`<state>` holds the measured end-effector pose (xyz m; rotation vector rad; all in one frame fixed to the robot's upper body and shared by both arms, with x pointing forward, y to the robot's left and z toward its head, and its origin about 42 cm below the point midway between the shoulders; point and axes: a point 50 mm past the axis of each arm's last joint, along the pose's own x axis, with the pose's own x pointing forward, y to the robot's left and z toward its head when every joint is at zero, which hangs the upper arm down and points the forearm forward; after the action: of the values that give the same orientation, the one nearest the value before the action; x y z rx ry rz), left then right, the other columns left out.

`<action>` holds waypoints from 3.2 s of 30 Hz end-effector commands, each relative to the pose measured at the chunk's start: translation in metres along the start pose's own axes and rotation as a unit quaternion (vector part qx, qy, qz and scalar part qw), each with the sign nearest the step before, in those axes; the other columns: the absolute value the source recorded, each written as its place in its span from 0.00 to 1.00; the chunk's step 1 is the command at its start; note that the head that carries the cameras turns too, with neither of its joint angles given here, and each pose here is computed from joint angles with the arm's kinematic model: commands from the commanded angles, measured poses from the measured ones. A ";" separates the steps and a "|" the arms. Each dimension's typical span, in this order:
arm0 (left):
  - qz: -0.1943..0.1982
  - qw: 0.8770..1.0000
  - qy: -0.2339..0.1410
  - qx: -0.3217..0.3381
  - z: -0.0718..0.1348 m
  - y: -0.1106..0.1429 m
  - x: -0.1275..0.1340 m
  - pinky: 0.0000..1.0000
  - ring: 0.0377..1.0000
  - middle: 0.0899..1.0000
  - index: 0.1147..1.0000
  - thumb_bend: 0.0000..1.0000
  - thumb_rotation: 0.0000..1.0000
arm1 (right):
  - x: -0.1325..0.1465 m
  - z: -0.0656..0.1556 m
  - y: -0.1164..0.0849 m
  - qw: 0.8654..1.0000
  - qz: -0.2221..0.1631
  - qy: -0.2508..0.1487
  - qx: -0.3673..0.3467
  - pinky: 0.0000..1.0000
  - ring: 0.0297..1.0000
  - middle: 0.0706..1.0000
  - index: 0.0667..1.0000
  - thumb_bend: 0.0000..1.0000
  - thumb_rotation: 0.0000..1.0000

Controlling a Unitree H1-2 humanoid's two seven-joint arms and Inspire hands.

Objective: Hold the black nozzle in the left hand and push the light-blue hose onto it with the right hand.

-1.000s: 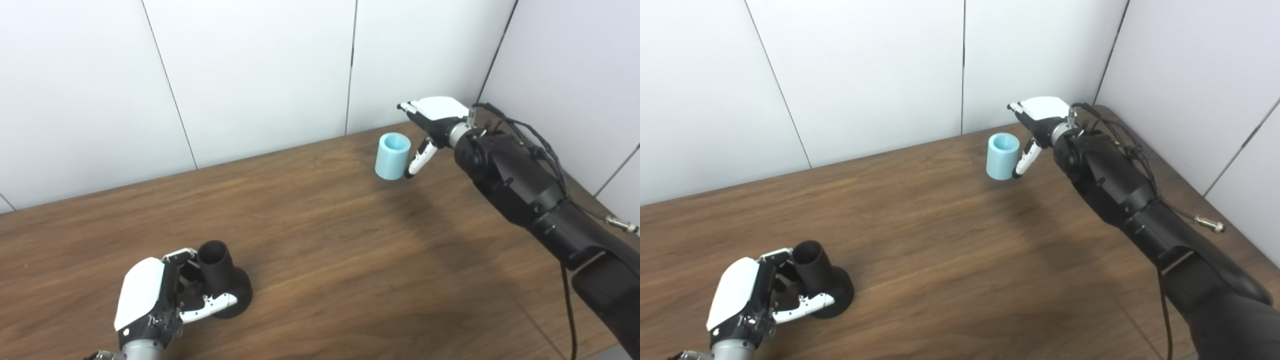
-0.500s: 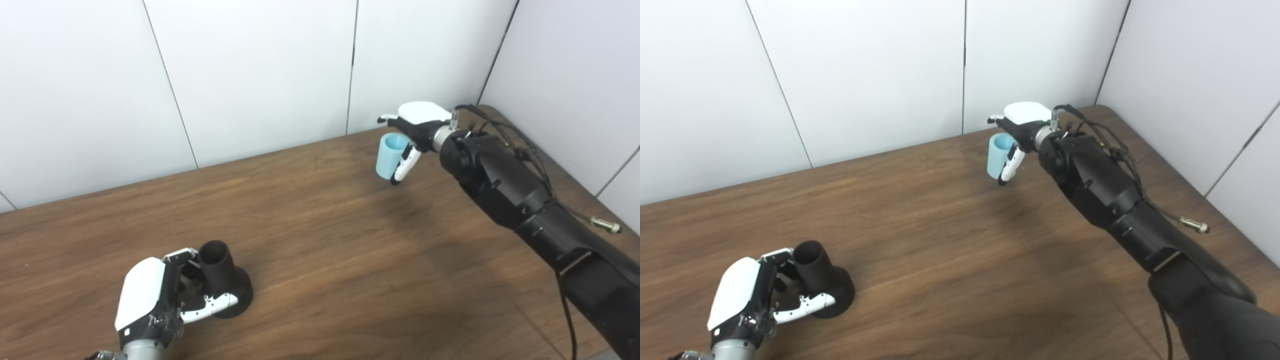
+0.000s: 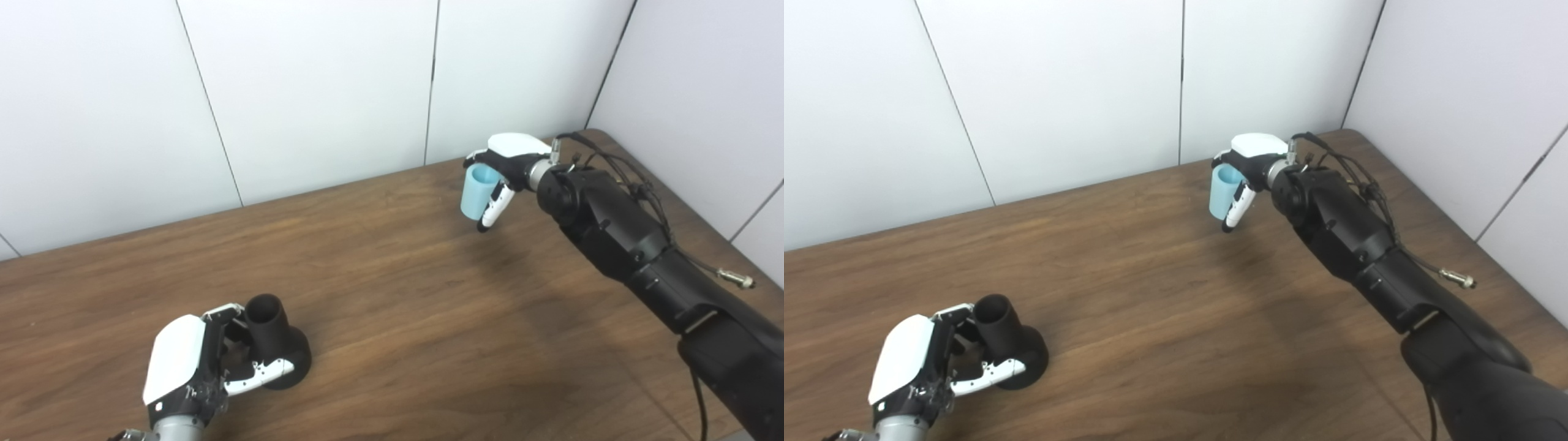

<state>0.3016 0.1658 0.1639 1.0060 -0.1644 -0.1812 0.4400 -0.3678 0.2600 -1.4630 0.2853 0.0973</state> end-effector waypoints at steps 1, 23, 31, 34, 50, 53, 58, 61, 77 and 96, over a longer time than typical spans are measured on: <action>-0.013 1.000 0.008 0.006 -0.002 -0.003 -0.003 0.50 0.56 0.41 0.44 0.52 0.00 | 0.000 -0.003 -0.030 0.999 -0.049 -0.003 -0.009 0.95 0.92 0.82 0.82 0.98 0.22; -0.015 1.000 0.012 0.003 -0.001 -0.001 -0.004 0.47 0.55 0.42 0.43 0.52 0.00 | 0.003 0.004 -0.013 0.991 -0.129 -0.034 -0.006 0.24 0.27 0.43 0.45 0.53 0.00; -0.014 1.000 0.011 0.007 -0.001 0.000 -0.002 0.49 0.56 0.43 0.43 0.52 0.00 | 0.005 0.004 -0.009 0.991 -0.129 -0.037 -0.006 0.17 0.20 0.43 0.45 0.53 0.00; -0.014 1.000 0.009 0.008 -0.002 0.001 -0.001 0.48 0.56 0.42 0.43 0.52 0.00 | 0.004 0.003 -0.010 0.990 -0.134 -0.042 -0.010 0.12 0.15 0.29 0.45 0.53 0.08; -0.017 1.000 0.010 0.009 0.005 -0.005 -0.001 0.48 0.56 0.41 0.44 0.52 0.00 | -0.054 0.034 -0.055 0.971 -0.205 -0.123 -0.016 0.04 0.06 0.12 0.45 0.52 0.13; -0.020 1.000 0.010 0.009 0.008 -0.011 -0.002 0.48 0.55 0.42 0.43 0.52 0.00 | -0.068 0.045 -0.057 0.967 -0.209 -0.146 -0.014 0.05 0.06 0.12 0.45 0.52 0.13; -0.024 1.000 0.010 0.008 0.013 -0.018 -0.003 0.47 0.54 0.43 0.43 0.52 0.00 | -0.088 0.068 -0.054 0.962 -0.203 -0.182 -0.003 0.09 0.13 0.23 0.45 0.52 0.13; -0.022 1.000 0.013 0.006 0.016 -0.022 -0.002 0.42 0.50 0.43 0.43 0.52 0.00 | -0.094 0.080 -0.050 0.958 -0.194 -0.211 0.008 0.08 0.11 0.21 0.45 0.52 0.13; -0.019 0.999 0.014 0.023 0.030 -0.033 -0.001 0.39 0.46 0.38 0.43 0.52 0.00 | -0.131 0.144 -0.042 0.924 -0.174 -0.335 0.062 0.42 0.41 0.42 0.46 0.53 0.00; -0.010 1.000 0.006 0.013 0.036 -0.039 0.001 0.44 0.51 0.41 0.43 0.53 0.00 | -0.168 0.165 -0.057 0.899 -0.181 -0.388 0.088 0.26 0.27 0.43 0.46 0.53 0.00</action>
<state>0.2934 0.1173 0.1576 1.0161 -0.1783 -0.1678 0.3157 -0.1928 0.3508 -1.1715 -0.5455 0.3780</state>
